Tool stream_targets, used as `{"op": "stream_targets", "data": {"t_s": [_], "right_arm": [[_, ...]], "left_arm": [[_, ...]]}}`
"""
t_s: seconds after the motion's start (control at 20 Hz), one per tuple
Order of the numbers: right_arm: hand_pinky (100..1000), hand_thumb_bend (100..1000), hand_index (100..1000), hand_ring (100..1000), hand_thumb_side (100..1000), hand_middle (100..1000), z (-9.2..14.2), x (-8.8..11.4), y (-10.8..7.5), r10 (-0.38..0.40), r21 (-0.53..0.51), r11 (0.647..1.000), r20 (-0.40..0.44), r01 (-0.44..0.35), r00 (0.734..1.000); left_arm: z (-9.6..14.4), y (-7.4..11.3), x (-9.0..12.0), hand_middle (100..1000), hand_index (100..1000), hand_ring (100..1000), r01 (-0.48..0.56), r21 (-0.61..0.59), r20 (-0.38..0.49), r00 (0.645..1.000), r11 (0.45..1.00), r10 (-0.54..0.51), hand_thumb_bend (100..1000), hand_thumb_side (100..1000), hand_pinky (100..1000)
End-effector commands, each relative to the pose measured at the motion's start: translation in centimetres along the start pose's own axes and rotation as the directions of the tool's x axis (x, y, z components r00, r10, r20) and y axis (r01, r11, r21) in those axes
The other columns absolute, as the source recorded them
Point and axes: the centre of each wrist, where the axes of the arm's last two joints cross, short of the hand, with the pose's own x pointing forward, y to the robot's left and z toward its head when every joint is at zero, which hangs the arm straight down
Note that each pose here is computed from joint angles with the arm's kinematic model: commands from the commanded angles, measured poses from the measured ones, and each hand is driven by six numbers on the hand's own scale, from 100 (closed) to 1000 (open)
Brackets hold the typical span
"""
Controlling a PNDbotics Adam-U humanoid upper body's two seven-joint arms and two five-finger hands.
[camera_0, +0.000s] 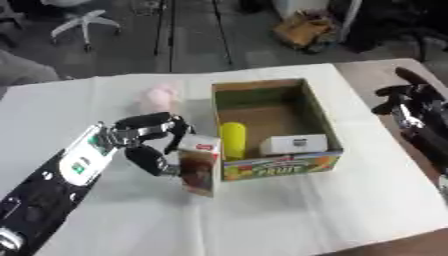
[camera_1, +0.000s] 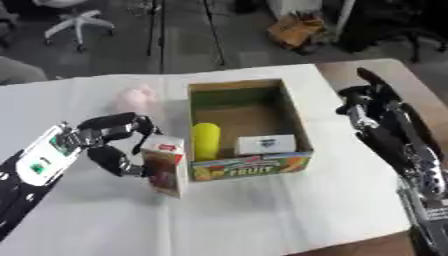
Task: Pick up objects on the table and place them in the box.
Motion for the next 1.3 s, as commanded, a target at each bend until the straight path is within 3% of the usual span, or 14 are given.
{"op": "stream_targets", "data": {"t_s": [0.05,0.3,0.6,1.0,1.3], "right_arm": [[723,124,1000,621,525,714,-0.4,0.5,-0.7,0.019,-0.006,1.000,0.019,-0.019,1.000],[722,124,1000,621,525,714,-0.3,0.5,-0.8,0.019,-0.009,1.000,0.019,-0.019,1.000],[723,124,1000,622,525,714,-0.4,0.5,-0.7,0.015,-0.006,1.000,0.020,-0.015,1.000],[722,121,1000,626,526,715,-0.5,0.6,-0.4,0.007,-0.008,1.000,0.024,-0.007,1.000],[737,126,1000,633,524,713,-0.6,0.6,-0.3,0.007,-0.019,1.000,0.023,-0.006,1.000]], "left_arm": [[1.0,3.4,1.0,231,435,278,0.050,0.049,0.062,0.997,0.998,-0.053,179,433,464],[0.4,5.1,1.6,237,440,286,-0.020,0.154,0.048,0.999,0.988,0.012,222,421,465],[-2.4,5.9,1.8,257,457,303,-0.041,0.237,-0.013,0.999,0.971,0.046,274,455,470],[-5.8,4.7,0.8,318,508,349,-0.007,0.302,-0.077,0.997,0.953,0.031,392,540,483],[-7.7,2.9,-0.5,347,528,378,0.024,0.339,-0.107,0.994,0.940,0.013,409,568,499]]}}
